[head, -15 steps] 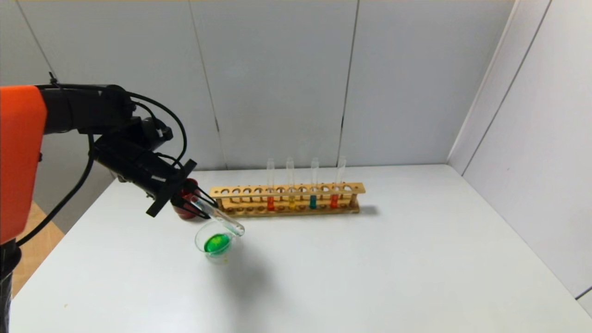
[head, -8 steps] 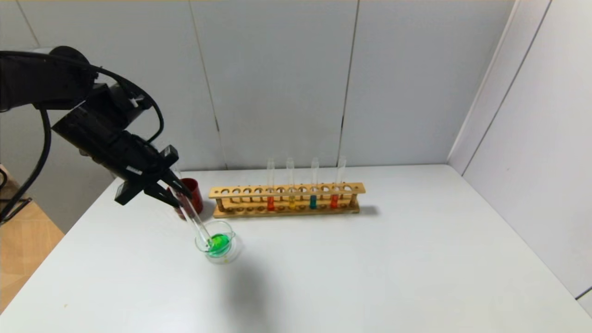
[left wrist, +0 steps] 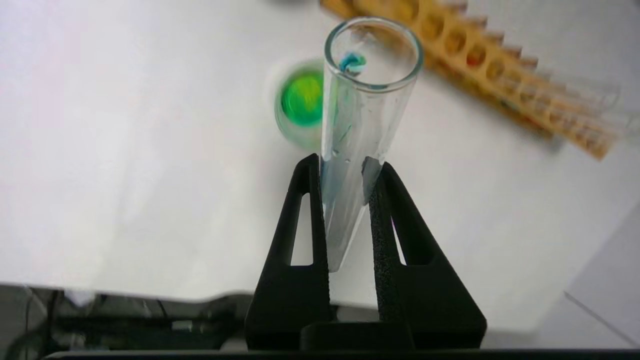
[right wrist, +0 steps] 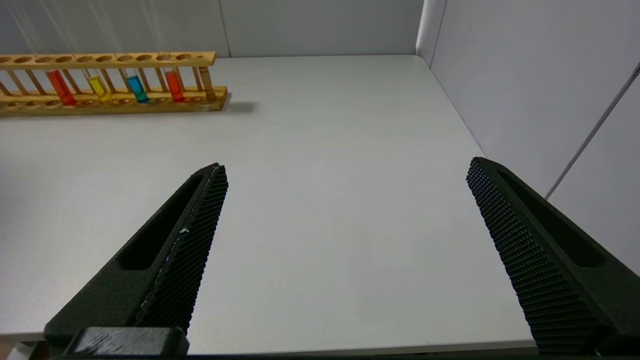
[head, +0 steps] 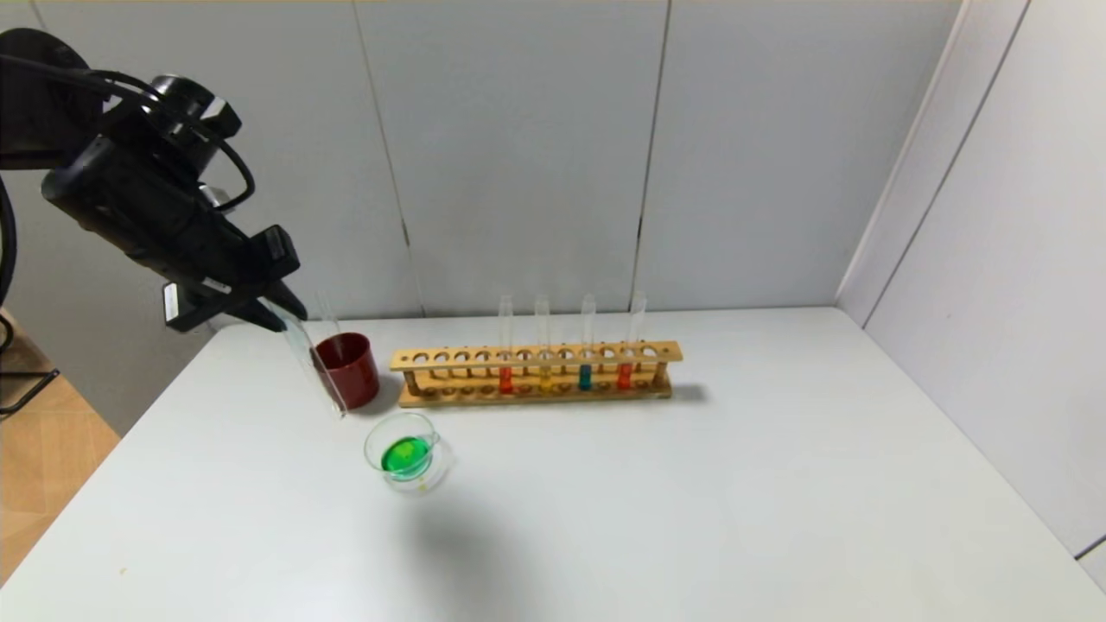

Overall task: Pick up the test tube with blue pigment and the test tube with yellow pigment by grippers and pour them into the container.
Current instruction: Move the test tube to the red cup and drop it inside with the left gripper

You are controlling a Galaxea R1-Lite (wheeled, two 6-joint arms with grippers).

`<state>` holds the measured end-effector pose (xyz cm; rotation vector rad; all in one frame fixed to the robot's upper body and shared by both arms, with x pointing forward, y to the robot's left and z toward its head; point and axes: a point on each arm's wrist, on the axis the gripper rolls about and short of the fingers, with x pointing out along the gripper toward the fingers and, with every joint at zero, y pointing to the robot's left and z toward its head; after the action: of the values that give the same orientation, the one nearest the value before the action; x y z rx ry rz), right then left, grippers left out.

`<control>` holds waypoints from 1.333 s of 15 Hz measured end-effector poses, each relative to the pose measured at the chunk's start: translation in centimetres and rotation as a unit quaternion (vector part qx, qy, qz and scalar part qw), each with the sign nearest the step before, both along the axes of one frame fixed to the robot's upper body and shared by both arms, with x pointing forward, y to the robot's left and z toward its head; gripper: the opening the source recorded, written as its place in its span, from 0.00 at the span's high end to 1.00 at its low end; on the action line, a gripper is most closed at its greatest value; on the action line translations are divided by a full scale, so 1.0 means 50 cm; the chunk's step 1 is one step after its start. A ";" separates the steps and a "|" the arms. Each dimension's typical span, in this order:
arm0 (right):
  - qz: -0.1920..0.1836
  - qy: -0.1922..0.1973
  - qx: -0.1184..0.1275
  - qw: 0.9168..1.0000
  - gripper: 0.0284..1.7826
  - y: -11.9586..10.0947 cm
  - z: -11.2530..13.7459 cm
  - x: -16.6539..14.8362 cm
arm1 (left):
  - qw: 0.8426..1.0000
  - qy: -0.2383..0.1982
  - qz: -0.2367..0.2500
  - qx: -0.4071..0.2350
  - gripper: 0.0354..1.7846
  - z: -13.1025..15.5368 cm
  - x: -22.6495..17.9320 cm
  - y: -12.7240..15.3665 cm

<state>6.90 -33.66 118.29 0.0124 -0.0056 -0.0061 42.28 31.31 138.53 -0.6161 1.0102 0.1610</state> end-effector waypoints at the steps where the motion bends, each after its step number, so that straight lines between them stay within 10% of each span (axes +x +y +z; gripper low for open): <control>1: 0.000 0.000 0.000 1.000 0.02 0.000 0.000 0.000 | 0.999 -0.027 0.014 0.014 0.85 0.008 0.006 0.005; 16: 0.000 0.000 0.000 1.000 0.02 0.000 0.000 0.000 | 0.952 -0.245 0.093 0.156 0.85 -0.099 0.148 0.054; 20: 0.000 0.000 0.000 1.000 0.02 0.000 0.000 0.000 | 0.954 -0.239 0.097 0.156 0.85 -0.126 0.157 0.054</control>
<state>6.90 -33.66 118.29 0.0119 -0.0056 -0.0053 50.14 34.03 132.23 -0.4318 0.4410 0.3207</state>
